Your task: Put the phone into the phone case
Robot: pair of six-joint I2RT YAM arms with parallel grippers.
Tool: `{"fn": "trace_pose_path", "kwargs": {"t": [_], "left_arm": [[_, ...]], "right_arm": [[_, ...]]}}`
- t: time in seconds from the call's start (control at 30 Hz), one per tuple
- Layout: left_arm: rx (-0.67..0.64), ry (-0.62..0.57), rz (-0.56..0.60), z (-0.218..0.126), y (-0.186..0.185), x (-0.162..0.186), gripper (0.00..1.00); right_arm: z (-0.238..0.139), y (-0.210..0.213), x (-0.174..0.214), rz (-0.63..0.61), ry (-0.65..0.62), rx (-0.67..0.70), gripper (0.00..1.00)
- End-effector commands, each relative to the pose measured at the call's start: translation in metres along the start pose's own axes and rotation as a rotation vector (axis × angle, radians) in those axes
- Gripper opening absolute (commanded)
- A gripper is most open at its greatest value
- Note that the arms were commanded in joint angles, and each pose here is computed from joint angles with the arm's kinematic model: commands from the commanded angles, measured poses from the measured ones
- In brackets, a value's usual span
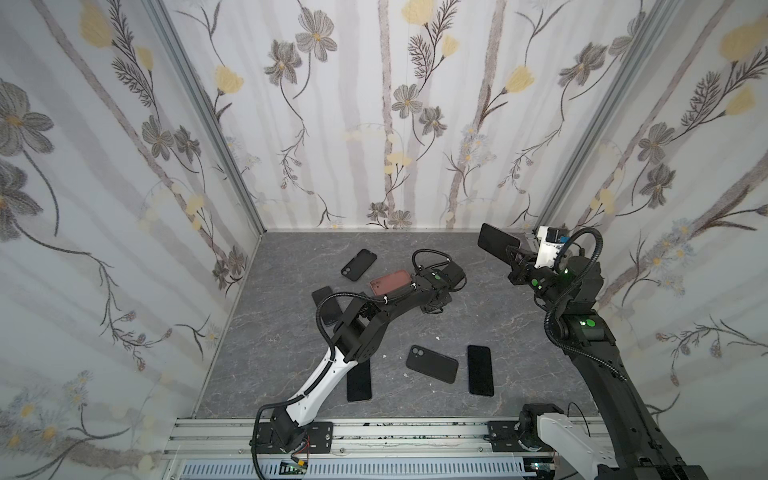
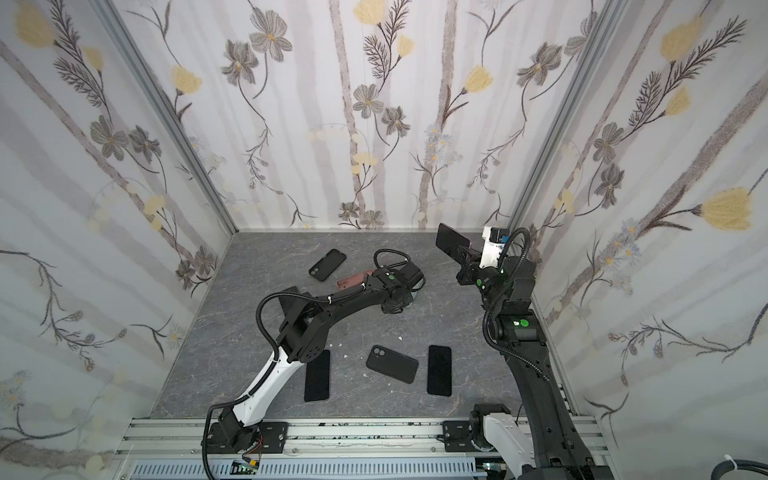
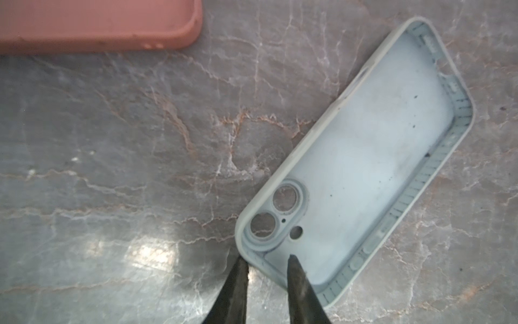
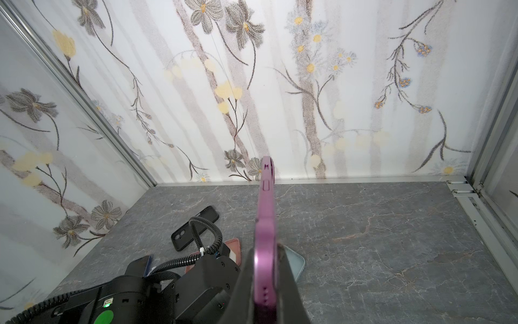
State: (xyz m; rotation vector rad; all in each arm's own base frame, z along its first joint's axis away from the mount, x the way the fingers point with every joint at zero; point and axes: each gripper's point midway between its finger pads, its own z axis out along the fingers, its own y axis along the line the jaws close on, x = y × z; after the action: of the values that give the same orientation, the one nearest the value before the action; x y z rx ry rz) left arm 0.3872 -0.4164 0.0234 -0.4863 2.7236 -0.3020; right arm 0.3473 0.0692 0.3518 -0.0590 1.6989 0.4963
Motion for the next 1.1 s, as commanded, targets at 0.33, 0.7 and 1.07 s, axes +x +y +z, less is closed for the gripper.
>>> {"fn": "trace_pose_path", "kwargs": {"t": [0.33,0.7,1.07], "left_arm": [[-0.075,-0.04,0.095,0.005,0.019,-0.014,0.11],[-0.09,-0.065,0.288,-0.016,0.039,-0.016,0.04],[-0.013,-0.014,0.444,-0.044,0.079,0.003,0.1]], "right_arm": [[-0.002,0.011,-0.018,-0.01,-0.064,-0.052,0.0],[0.013,0.034,0.022,0.245,0.152,-0.219,0.0],[0.003,0.032,0.102,0.318,0.42,-0.157,0.0]]}}
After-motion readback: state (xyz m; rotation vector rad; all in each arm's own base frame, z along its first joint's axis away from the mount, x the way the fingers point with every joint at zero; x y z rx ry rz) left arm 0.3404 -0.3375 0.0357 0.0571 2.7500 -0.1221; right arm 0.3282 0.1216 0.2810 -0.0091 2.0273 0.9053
